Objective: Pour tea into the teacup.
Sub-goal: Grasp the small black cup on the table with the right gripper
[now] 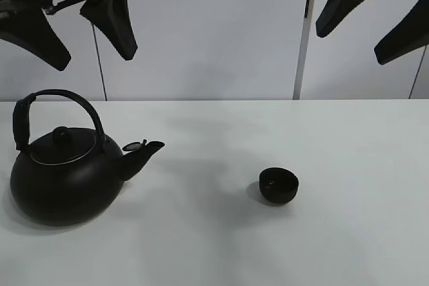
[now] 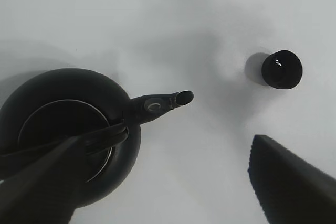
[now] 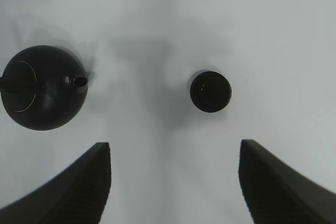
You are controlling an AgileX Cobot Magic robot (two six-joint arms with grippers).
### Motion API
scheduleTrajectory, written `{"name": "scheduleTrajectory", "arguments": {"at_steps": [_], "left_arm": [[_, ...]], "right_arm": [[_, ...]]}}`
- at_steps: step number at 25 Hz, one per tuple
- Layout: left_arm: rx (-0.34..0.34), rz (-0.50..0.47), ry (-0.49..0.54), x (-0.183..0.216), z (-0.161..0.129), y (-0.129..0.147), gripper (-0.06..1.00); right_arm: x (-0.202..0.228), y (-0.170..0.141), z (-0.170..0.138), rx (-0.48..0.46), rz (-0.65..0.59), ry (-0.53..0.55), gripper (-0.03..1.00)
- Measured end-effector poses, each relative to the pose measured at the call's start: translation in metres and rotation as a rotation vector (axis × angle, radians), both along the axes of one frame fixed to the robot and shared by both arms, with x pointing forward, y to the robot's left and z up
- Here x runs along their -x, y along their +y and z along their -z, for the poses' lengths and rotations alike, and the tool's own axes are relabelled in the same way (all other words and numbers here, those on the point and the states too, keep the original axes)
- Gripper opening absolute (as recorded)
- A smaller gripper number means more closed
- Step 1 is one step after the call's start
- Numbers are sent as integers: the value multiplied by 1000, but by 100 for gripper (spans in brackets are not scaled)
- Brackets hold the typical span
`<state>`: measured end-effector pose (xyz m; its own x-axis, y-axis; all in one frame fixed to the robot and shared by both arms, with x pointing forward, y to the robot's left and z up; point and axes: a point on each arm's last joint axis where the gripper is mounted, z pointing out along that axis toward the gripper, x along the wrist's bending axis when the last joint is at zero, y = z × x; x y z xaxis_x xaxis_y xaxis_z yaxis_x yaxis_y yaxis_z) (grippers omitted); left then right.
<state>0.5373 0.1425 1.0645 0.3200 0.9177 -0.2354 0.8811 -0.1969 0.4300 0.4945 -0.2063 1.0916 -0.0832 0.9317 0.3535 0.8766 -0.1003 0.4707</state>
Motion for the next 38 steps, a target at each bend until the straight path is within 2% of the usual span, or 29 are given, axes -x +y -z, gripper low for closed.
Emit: {"name": "scheduleTrajectory", "arguments": {"at_steps": [6, 9, 13, 16, 21, 25, 31, 38], "left_arm": [[0, 0, 0, 0, 0, 0, 61], [0, 0, 0, 0, 0, 0, 61], [0, 0, 0, 0, 0, 0, 61], [0, 0, 0, 0, 0, 0, 61], [0, 0, 0, 0, 0, 0, 61], [0, 0, 0, 0, 0, 0, 61], [0, 0, 1, 0, 0, 0, 61], [0, 0, 1, 0, 0, 0, 61]], "right_arm": [[0, 0, 0, 3, -7, -5, 47], [0, 0, 0, 36, -65, -26, 48], [-1, 2, 1, 67, -148, -51, 56], [-1, 2, 1, 85, -185, -59, 58], [-8, 8, 6, 106, -228, 21, 59], [-27, 30, 11, 160, -277, 63, 59], [-61, 58, 38, 251, -292, 115, 59], [-82, 73, 94, 314, -319, 240, 59]]}}
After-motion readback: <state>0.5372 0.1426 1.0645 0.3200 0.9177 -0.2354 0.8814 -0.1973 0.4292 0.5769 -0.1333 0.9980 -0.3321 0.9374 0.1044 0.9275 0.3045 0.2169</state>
